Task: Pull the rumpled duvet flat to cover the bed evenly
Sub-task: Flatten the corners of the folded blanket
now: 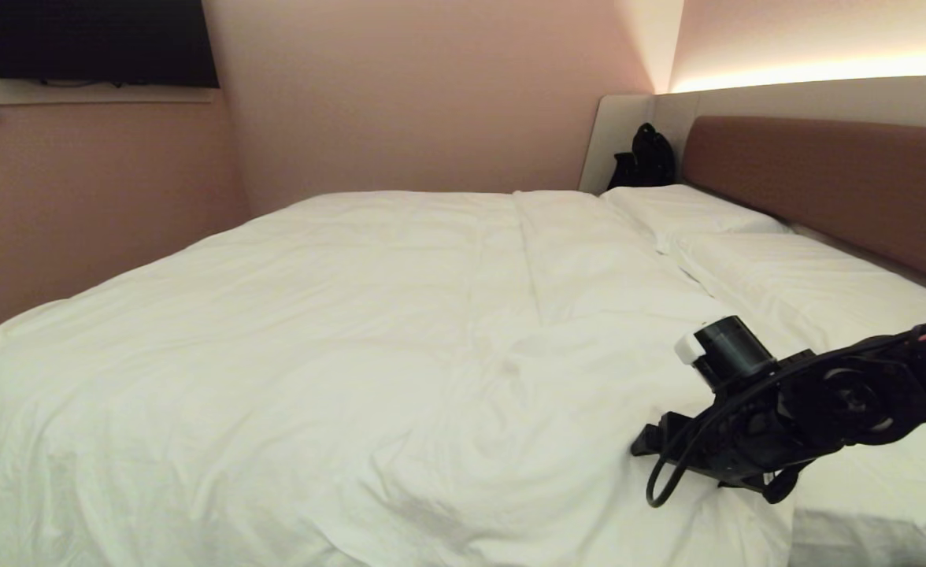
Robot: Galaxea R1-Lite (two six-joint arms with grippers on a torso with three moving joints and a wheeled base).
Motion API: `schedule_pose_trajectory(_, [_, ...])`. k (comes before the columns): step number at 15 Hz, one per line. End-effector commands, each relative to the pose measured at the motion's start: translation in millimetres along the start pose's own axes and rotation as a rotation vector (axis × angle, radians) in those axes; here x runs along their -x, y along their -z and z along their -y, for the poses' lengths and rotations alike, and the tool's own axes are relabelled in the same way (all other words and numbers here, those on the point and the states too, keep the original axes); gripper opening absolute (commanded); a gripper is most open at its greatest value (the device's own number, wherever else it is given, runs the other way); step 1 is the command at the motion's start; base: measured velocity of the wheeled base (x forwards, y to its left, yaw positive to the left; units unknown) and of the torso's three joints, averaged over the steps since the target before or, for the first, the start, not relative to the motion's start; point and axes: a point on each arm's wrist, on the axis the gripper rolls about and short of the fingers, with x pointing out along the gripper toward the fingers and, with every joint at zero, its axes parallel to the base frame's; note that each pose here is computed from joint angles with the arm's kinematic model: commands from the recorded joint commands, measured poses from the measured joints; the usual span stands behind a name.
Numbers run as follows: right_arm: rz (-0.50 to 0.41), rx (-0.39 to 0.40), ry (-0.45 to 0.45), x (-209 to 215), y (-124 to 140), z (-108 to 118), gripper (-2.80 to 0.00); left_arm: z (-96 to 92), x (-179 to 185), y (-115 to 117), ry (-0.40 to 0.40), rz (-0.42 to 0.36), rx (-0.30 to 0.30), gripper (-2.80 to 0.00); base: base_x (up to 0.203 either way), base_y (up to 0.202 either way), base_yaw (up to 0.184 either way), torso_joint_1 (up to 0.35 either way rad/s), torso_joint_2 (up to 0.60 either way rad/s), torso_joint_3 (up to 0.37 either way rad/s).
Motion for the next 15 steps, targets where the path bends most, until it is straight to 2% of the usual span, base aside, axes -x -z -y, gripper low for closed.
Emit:
schedule_pose_trajectory(1, [0.022,-0.011,-0.042,15.5,0.6,-1.4,0.0,0.0,0.0,0.0,0.0,0.0,-0.001,-2.8,0.0,0.0,0.0,0.0,0.0,0.0])
schedule_pose_trajectory(3, [0.029,-0.018,-0.076,34.9,5.7,-3.6,0.0,0.0,0.0,0.0,0.0,0.0,0.0,-2.8,0.0,0.0,0.0,0.0,0.0,0.0])
schedule_pose_trajectory(8, [0.029,-0.037,-0.099,47.4,11.3,-6.8,0.0,0.0,0.0,0.0,0.0,0.0,-0.001,-2.8,0.0,0.0,0.0,0.0,0.0,0.0])
schedule_pose_trajectory(11, [0.013,-0.04,-0.096,37.2,7.0,-10.8,0.0,0.0,0.0,0.0,0.0,0.0,-0.001,-2.8,0.0,0.0,0.0,0.0,0.0,0.0])
schedule_pose_trajectory(15, [-0.049,-0.108,-0.09,-0.1,-20.2,-14.8,0.0,0.0,0.0,0.0,0.0,0.0,-0.001,-2.8,0.0,0.0,0.0,0.0,0.0,0.0])
